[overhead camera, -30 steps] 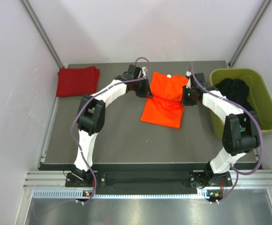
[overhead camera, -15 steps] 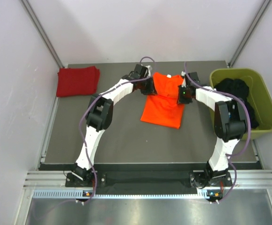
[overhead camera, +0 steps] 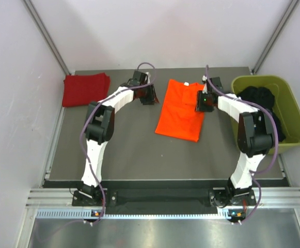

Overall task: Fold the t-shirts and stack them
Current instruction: Fold the tshirt

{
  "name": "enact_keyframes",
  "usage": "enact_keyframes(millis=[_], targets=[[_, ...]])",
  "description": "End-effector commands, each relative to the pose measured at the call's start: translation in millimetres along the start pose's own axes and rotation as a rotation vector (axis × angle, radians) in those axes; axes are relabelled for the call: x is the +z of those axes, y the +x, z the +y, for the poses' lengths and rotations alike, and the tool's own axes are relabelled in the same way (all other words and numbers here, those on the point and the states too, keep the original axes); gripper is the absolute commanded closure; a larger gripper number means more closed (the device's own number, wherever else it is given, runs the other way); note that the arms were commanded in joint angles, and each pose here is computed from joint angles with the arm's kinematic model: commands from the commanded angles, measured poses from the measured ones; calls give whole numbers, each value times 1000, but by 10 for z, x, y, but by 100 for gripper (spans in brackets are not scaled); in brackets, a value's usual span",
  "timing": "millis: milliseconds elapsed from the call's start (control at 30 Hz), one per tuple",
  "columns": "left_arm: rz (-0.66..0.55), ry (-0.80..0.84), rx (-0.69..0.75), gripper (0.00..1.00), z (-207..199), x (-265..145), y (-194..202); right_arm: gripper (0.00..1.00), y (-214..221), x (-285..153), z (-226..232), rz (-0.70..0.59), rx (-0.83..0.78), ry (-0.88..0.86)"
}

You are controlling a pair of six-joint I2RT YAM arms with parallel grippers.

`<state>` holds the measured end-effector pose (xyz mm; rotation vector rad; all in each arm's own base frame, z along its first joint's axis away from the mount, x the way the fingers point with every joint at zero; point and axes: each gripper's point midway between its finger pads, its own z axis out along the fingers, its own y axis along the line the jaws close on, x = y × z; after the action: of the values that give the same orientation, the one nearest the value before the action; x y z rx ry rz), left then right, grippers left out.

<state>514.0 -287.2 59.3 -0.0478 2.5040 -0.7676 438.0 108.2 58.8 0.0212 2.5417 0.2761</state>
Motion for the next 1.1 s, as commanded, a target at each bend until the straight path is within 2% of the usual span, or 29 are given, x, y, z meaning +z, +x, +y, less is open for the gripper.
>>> enact_keyframes(millis=[0, 167, 267, 433, 633, 733, 767, 867, 967, 1067], targets=[[-36, 68, 105, 59, -373, -569, 34, 62, -395, -592, 192, -128, 11, -66], [101, 26, 100, 59, -142, -632, 720, 55, -204, -927, 317, -121, 19, -139], [148, 1, 116, 58, -99, -674, 997, 53, 0, -1081, 327, -106, 16, -164], [166, 28, 102, 58, -101, -717, 1150, 52, 149, -1332, 333, -137, 4, -181], [182, 51, 81, 60, -92, -648, 1229, 52, 425, -1333, 246, -110, -2, -162], [191, 59, 71, 72, -97, -632, 1254, 52, 503, -1321, 211, -102, -6, -152], [194, 65, 66, 80, -100, -636, 1263, 52, 511, -1315, 205, -103, -9, -150], [191, 109, 61, 95, -189, -694, 1277, 52, 568, -1289, 174, -94, -10, -142], [185, 146, 53, 100, -260, -783, 1301, 52, 623, -1248, 151, -85, -10, -137], [168, 163, 53, 100, -306, -840, 1290, 52, 677, -1209, 139, -77, -8, -136]])
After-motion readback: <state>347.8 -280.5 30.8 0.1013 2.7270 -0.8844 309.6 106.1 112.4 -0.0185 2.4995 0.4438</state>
